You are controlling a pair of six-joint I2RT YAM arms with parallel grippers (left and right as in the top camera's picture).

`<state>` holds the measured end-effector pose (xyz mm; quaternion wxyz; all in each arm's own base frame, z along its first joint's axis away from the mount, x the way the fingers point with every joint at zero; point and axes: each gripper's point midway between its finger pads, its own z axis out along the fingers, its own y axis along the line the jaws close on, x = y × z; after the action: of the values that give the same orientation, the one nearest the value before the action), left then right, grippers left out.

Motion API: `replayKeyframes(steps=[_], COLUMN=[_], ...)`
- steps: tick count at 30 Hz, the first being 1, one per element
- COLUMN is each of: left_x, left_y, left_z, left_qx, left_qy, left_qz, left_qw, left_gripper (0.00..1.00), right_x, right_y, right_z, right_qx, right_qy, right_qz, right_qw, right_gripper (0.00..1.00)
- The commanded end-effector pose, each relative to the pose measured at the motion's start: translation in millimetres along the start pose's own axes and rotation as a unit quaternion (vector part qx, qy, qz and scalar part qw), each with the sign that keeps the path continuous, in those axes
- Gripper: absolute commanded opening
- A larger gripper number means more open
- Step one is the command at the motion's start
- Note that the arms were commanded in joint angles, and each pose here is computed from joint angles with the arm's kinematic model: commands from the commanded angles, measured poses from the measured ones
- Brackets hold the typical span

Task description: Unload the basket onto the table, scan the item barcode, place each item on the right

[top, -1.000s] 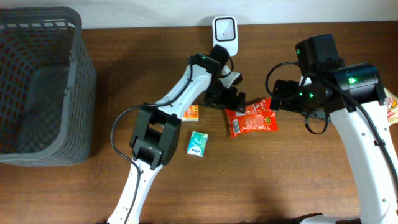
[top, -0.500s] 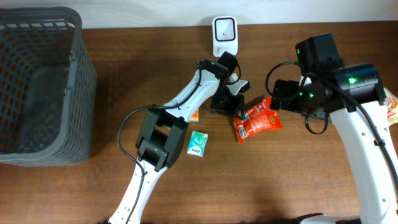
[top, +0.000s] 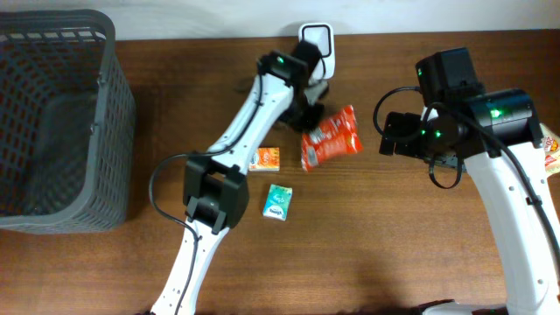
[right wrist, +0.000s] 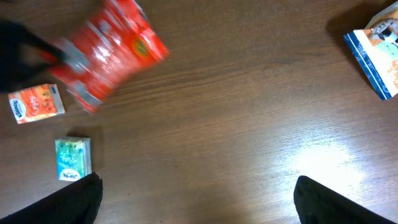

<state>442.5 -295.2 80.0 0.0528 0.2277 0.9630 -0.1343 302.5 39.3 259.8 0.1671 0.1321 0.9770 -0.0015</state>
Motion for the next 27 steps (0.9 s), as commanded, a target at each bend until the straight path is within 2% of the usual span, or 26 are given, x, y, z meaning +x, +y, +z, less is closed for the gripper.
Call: replayKeyframes(steps=[1, 4, 7, 11, 15, 17, 20, 25, 27], left_x=[-31, -38, -38, -38, -37, -35, -25, -8, 1], left_y=[46, 72, 97, 92, 89, 77, 56, 38, 26], left_z=[-50, -72, -95, -98, -106, -100, -76, -35, -13], left_qx=[-0.165, -0.270, -0.380, -0.409, -0.475, -0.471, -0.434, -0.432, -0.414], left_qy=[-0.079, -0.103, -0.119, -0.134, -0.143, -0.139, -0.108, -0.076, -0.052], left_qz=[0.009, 0.005, -0.021, -0.043, -0.035, -0.022, 0.001, 0.005, 0.019], left_qw=[0.983, 0.957, 0.917, 0.902, 0.868, 0.871, 0.894, 0.899, 0.909], left_gripper=[0.00, 0.00, 0.00, 0.00, 0.00, 0.00, 0.00, 0.00, 0.05], right_x=[-5, -5, -5, -6, -6, -6, -6, -11, -13], right_y=[-2, -2, -1, 0, 0, -1, -1, -10, -14], right_z=[-5, -5, -2, 1, 3, 2, 2, 2, 1], right_qx=[0.003, 0.004, 0.005, 0.006, 0.008, 0.009, 0.009, 0.035, 0.043], right_qy=[-0.013, -0.012, -0.009, -0.006, -0.002, -0.002, -0.002, -0.016, -0.020], right_qz=[0.004, 0.004, 0.004, 0.003, 0.002, 0.003, 0.003, 0.002, 0.005], right_qw=[1.000, 1.000, 1.000, 1.000, 1.000, 1.000, 1.000, 0.999, 0.999], right_gripper=[0.98, 0.98, 0.98, 0.99, 0.98, 0.99, 0.98, 0.98, 0.98])
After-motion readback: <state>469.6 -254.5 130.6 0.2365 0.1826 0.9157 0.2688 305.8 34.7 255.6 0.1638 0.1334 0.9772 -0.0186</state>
